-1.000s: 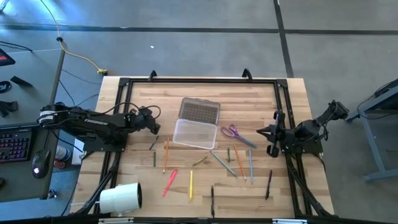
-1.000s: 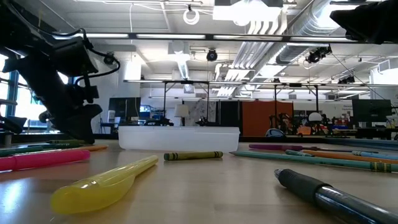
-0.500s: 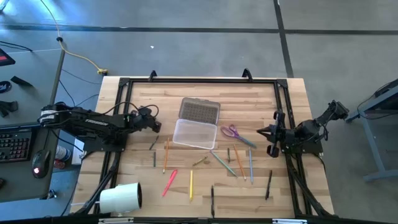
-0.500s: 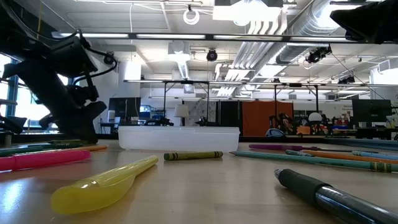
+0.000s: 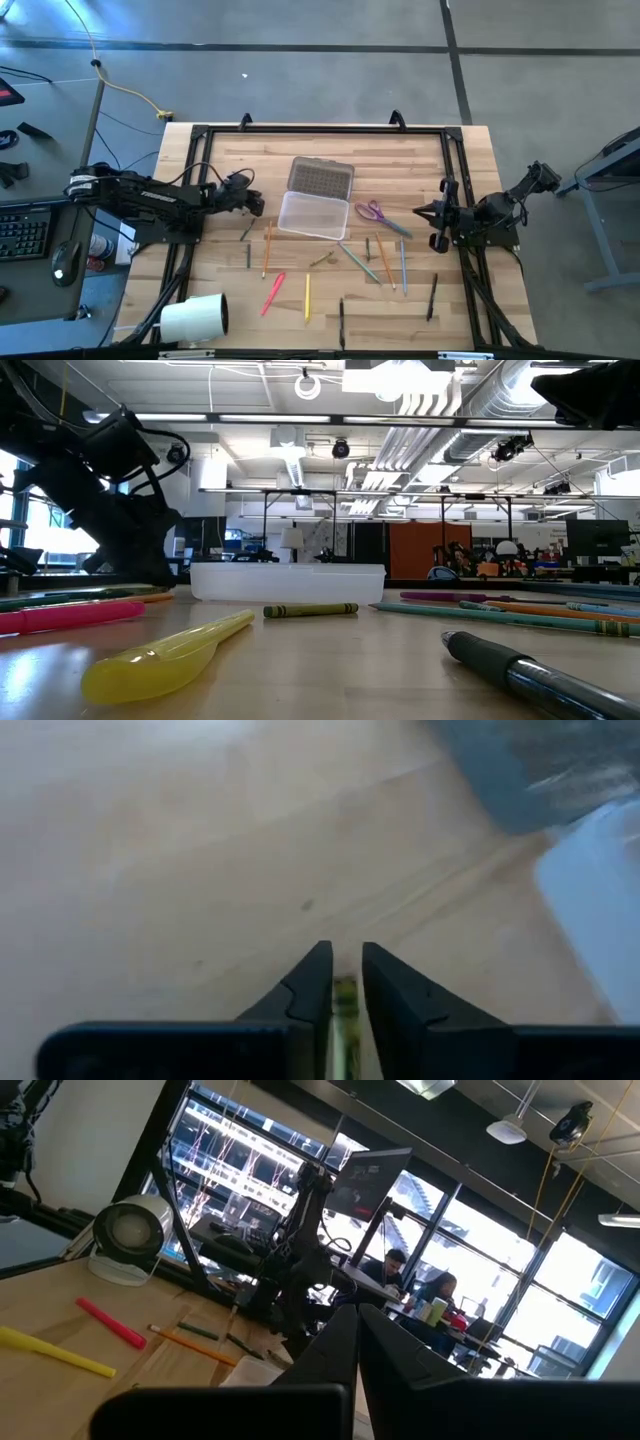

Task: Pick & place school supplies into a supply box
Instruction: Put the yellow crayon into the black supply box

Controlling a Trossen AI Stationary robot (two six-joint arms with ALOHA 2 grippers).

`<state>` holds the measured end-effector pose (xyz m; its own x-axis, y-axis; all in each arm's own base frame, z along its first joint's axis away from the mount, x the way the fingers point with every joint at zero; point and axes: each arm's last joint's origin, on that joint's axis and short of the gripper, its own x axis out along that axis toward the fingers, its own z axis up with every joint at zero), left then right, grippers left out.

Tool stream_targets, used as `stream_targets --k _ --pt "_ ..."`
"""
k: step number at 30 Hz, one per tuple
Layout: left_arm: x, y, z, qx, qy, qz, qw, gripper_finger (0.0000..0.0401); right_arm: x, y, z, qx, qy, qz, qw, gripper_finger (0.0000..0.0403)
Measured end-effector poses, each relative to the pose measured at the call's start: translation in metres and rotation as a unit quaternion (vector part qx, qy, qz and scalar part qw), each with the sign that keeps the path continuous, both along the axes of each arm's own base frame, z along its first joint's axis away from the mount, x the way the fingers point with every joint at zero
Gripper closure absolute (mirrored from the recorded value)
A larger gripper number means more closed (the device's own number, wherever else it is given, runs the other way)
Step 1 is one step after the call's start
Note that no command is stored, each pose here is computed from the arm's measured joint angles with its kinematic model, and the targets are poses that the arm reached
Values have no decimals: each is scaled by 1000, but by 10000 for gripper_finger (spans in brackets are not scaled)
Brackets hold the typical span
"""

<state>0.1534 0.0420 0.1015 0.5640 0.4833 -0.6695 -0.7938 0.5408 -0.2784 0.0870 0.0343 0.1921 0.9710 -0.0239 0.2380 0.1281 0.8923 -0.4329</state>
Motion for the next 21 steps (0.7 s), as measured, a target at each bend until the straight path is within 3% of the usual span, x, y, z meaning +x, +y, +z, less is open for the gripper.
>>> stream_targets --k 5,14,19,21 --pt "1 0 1 6 -2 1 1000 291 0 0 0 -18 0 -4 1000 402" --pt "3 -2 2 5 26 -69 997 276 0 0 0 -38 1 -9 999 402" --pt "20 3 23 44 17 -78 996 258 0 0 1 -36 -2 -9 999 402" --pt "29 3 34 34 22 -105 994 252 0 0 2 -34 -6 -9 999 402"
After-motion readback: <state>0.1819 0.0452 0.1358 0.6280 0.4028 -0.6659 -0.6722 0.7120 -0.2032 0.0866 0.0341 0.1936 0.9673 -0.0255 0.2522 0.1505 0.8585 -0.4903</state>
